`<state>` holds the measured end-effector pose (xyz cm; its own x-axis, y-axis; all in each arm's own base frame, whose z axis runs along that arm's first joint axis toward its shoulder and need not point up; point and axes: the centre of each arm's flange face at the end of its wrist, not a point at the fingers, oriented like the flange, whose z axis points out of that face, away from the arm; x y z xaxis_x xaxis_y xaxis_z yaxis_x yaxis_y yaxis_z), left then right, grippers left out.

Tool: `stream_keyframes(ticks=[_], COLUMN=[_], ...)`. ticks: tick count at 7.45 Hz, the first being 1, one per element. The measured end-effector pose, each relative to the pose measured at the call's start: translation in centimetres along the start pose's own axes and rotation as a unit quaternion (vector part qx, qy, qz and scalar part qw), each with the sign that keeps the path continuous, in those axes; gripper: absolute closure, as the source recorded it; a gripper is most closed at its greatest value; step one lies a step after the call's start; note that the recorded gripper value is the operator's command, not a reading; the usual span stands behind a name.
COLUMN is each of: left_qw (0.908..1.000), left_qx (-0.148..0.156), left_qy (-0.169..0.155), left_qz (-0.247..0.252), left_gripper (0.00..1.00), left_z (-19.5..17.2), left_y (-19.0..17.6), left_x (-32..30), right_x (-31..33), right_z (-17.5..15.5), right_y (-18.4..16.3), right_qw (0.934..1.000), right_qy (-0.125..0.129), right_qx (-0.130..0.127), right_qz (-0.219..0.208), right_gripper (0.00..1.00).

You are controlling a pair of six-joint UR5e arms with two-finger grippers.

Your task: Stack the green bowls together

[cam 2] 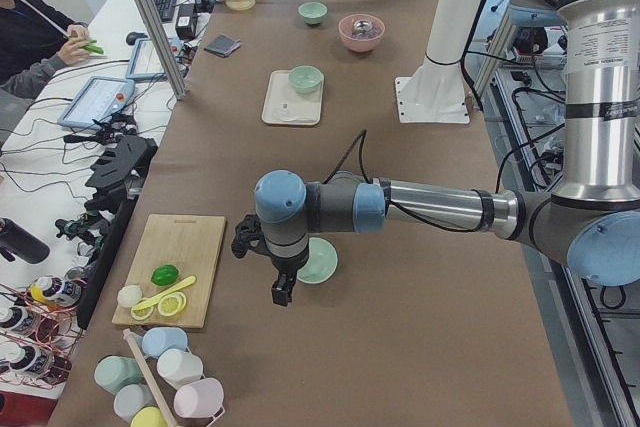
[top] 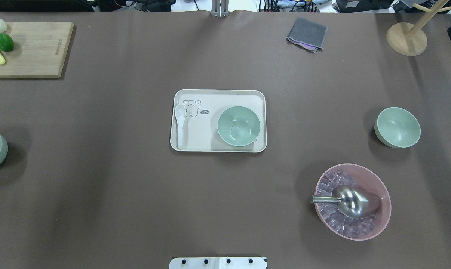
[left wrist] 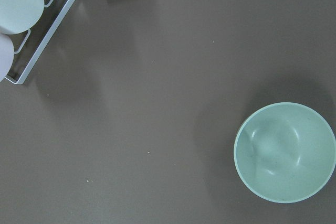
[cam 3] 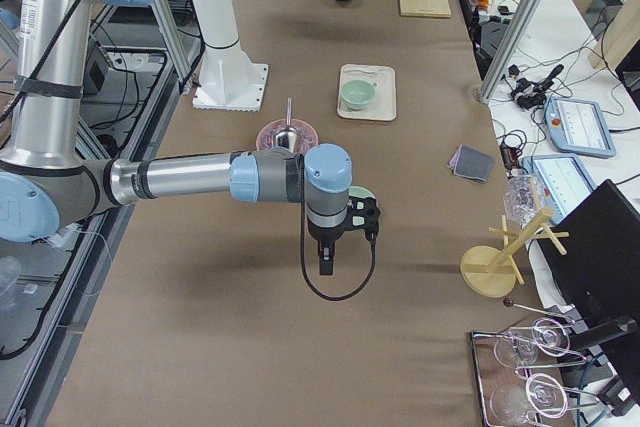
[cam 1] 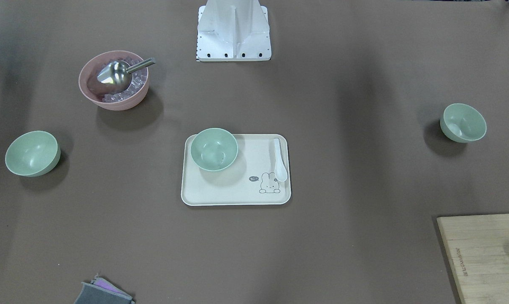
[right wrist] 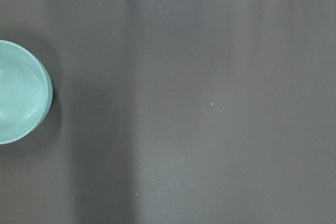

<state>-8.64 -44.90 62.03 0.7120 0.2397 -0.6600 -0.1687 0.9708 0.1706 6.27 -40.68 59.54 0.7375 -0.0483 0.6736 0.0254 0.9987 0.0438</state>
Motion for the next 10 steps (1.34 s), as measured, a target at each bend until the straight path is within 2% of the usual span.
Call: stream_keyframes(ticks=[4,5,8,10], left_qw=[0.9999,0.9997,0.9983,0.9982], left_qx=[0.007,0.014,0.039,0.045], left_qy=[-0.002,-0.004,-0.014,-0.015], left_qz=[0.011,0.018,0.041,0.037], left_gripper=[0.02,0.02,0.02,0.02], left_z=[-0.5,-1.1,-3.5,-3.8], left_y=[0.7,0.3,-2.0,-4.5], left_x=[0.8,1.3,3.1,2.9], right_x=[-0.2,-0.4,-1.3,-1.2], right_z=[0.1,-0.1,-0.8,-0.7], right_y=[-0.1,-0.2,-1.0,-1.1], right_qw=[1.0,0.9999,0.9973,0.9967], right_qy=[-0.001,-0.006,-0.017,-0.017], right_qx=[0.0,0.006,0.051,0.057], right_qz=[-0.002,-0.008,-0.051,-0.055], right_gripper=[0.0,0.0,0.0,0.0])
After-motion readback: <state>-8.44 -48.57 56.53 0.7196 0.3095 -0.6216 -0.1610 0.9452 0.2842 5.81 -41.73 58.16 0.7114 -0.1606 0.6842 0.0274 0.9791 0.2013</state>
